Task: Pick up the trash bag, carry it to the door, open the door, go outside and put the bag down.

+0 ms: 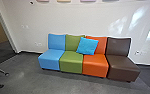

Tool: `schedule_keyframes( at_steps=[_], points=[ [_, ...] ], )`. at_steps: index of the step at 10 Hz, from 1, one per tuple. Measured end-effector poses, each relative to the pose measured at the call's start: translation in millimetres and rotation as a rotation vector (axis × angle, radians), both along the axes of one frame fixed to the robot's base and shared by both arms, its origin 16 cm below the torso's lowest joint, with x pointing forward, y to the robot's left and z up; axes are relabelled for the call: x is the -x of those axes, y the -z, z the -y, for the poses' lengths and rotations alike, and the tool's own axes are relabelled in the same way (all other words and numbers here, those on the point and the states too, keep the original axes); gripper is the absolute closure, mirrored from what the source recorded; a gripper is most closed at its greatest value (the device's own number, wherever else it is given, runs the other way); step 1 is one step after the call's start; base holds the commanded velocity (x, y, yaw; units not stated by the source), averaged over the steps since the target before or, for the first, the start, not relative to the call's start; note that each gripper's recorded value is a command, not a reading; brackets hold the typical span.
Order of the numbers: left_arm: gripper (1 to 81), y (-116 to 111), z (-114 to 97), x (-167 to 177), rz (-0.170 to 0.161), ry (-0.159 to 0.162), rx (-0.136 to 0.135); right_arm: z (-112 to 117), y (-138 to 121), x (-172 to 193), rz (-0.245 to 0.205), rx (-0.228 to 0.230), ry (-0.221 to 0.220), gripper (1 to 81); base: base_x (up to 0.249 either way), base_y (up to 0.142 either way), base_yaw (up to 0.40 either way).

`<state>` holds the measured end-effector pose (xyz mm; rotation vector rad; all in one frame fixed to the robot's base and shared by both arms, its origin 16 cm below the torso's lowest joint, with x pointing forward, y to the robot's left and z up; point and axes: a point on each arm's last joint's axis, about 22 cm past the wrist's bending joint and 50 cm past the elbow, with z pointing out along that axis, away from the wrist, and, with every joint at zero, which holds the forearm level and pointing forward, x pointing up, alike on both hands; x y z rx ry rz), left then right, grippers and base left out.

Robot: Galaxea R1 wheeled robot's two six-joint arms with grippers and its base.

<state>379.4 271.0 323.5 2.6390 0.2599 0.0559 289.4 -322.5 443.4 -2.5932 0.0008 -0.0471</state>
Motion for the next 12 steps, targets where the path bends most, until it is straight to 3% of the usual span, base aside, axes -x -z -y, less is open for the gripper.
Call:
schedule_keyframes(
  at_steps=[1, 4, 6, 7, 9, 12],
  points=[
    [1.0, 3.0, 2.1, -13.3, -0.018, 0.002, 0.008, 0.6, 7.3, 0.2, -0.011, 0.0, 0.005, 1.0, 0.0, 0.0, 0.0],
    [1.0, 3.0, 10.2, -59.1, -0.034, 0.0, 0.04, 21.0, 20.3, -10.6, 0.013, 0.025, 0.02, 1.0, 0.0, 0.0, 0.0],
    [1.0, 8.4, 14.6, -88.7, -0.012, -0.018, 0.049, 13.3, 32.2, -19.0, 0.04, 0.008, 0.016, 1.0, 0.0, 0.0, 0.0],
    [1.0, 14.6, 10.7, -101.6, -0.004, -0.033, 0.041, 12.3, 40.0, -20.9, 0.048, 0.006, 0.015, 1.0, 0.0, 0.0, 0.0],
    [1.0, 29.6, 9.2, -124.2, 0.006, -0.045, 0.033, 12.2, 59.6, -21.5, 0.042, 0.005, 0.016, 1.0, 0.0, 0.0, 0.0],
    [1.0, 76.4, 19.6, -118.3, -0.045, -0.041, 0.045, 12.2, 95.8, -26.8, 0.006, 0.006, 0.016, 1.0, 0.0, 0.0, 0.0]
  ],
)
